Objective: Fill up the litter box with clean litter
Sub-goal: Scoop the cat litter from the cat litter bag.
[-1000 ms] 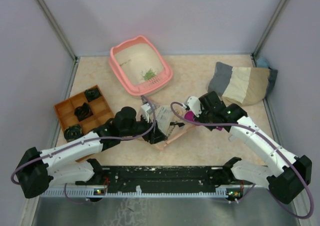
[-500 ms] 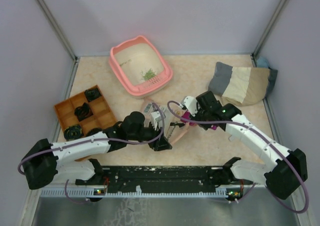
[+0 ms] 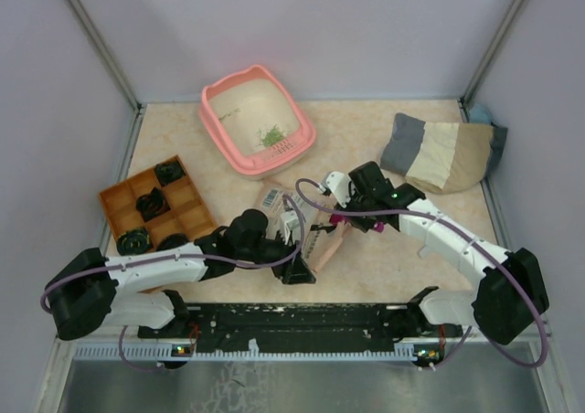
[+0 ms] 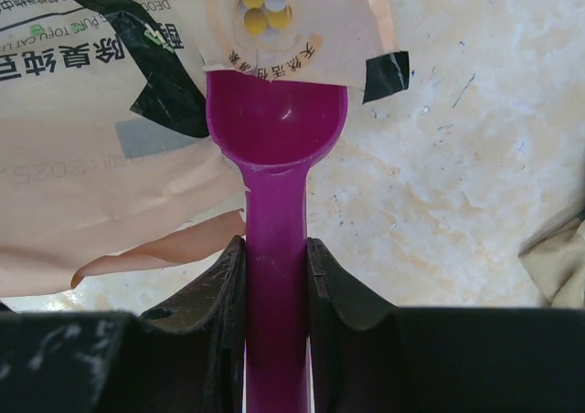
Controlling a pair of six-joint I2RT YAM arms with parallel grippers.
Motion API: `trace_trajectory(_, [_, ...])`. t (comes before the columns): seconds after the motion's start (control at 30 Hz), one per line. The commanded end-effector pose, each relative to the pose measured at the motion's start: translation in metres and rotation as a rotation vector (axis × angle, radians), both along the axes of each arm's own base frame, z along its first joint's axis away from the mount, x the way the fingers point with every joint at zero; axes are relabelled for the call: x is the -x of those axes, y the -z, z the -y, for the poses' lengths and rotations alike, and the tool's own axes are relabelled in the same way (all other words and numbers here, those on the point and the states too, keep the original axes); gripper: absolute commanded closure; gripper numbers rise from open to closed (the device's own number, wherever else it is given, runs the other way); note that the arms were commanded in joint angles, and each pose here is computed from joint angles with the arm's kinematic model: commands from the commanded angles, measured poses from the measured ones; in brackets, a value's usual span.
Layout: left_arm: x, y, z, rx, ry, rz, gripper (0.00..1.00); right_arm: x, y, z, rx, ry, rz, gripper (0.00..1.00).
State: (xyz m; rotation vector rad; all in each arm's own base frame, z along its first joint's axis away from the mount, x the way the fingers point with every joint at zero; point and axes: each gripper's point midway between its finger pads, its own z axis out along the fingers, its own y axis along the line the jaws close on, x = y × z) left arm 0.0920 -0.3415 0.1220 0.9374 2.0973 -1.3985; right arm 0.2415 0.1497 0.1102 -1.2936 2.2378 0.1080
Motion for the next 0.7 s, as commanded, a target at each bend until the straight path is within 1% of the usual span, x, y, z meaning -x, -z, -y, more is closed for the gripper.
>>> trace_trajectory(0.0, [-0.015, -0.014, -0.004, 0.025, -0.097, 0.007, 0.35, -0.012, -0.002, -0.01, -0.033, -0.016, 0.037, 1.0])
trace_trajectory(0.17, [-0.052, -0.033, -0.026, 0.032, -0.282, 0.045, 0.33, -0.018, -0.002, -0.015, -0.044, -0.027, 0.054, 1.0])
trace_trajectory(0.27, [-0.075, -0.04, -0.045, 0.007, -0.417, 0.076, 0.29, -0.02, 0.003, -0.018, -0.039, -0.032, 0.039, 1.0])
trace_trajectory(0.4, [-0.1, -0.047, -0.074, -0.021, -0.555, 0.089, 0.26, -0.026, 0.004, -0.026, -0.064, -0.042, 0.041, 1.0])
trace_trajectory(0.5, [-0.113, -0.046, -0.091, -0.057, -0.634, 0.098, 0.24, -0.03, 0.004, -0.033, -0.083, -0.052, 0.038, 1.0])
trace_trajectory(0.67, [-0.124, -0.036, -0.101, -0.09, -0.7, 0.068, 0.23, -0.038, 0.008, -0.042, -0.1, -0.06, 0.048, 1.0])
